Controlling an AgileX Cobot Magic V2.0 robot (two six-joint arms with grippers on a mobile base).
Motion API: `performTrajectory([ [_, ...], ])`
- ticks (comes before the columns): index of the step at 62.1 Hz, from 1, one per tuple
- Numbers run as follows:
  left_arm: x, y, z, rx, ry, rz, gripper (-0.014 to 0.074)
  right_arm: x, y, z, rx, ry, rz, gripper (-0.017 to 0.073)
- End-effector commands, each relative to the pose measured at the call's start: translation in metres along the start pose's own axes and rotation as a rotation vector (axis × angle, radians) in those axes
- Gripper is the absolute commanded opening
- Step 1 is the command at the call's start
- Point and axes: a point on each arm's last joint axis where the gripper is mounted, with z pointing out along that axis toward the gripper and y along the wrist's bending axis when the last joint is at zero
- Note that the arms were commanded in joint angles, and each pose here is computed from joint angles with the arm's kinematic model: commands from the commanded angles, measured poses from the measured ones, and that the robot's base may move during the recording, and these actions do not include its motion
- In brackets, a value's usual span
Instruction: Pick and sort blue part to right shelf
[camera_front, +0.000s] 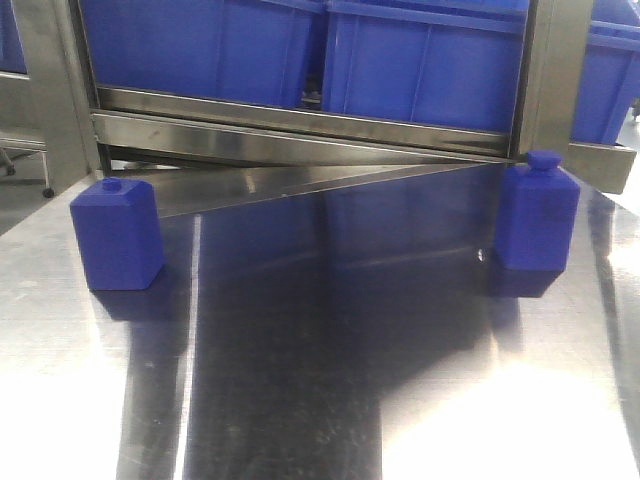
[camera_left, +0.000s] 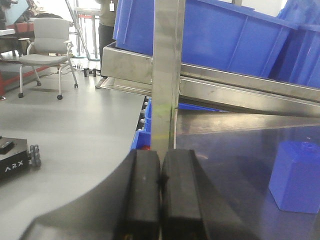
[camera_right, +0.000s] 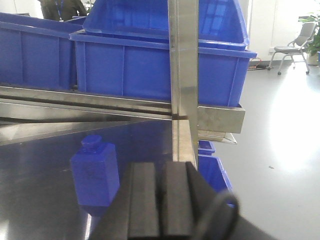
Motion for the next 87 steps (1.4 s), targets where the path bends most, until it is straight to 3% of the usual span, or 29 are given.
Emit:
performTrajectory([
  [1,0.0,0.0,0.002,0.007,-0.06,-0.011,0.0124,-0.018,0.003,-0.003,-0.021,-0.136,-0.007,0.0037],
  [37,-0.001,0.0,0.001,0.009,-0.076,-0.014,0.0124,-0.018,0.003,-0.003,-0.021,-0.136,-0.007,0.0037],
  [45,-0.011,-0.001,0.0,0.017,-0.183,-0.014,0.0124,-0.018,0.003,-0.003,-0.021,-0.136,-0.007,0.0037],
  [54,-0.033,-0.002,-0.006,0.03,-0.397,-0.014,0.0124,-0.018,0.003,-0.003,-0.021,-0.136,-0.007,0.0037],
  [58,-0.044,-0.003,-0.008,0.031,-0.418,-0.014,0.0124,-0.018,0.003,-0.003,-0.021,-0.136,-0.007,0.0037],
  [75,-0.117,-0.01,-0.006,0.052,-0.249,-0.018,0.0144,-0.017,0.003,-0.003,-0.021,-0.135,-0.007,0.0037],
  [87,-0.16,-0.019,0.018,0.113,-0.047,-0.018,0.0347,-0.017,0.003,-0.003,-0.021,-0.135,-0.007,0.0037],
])
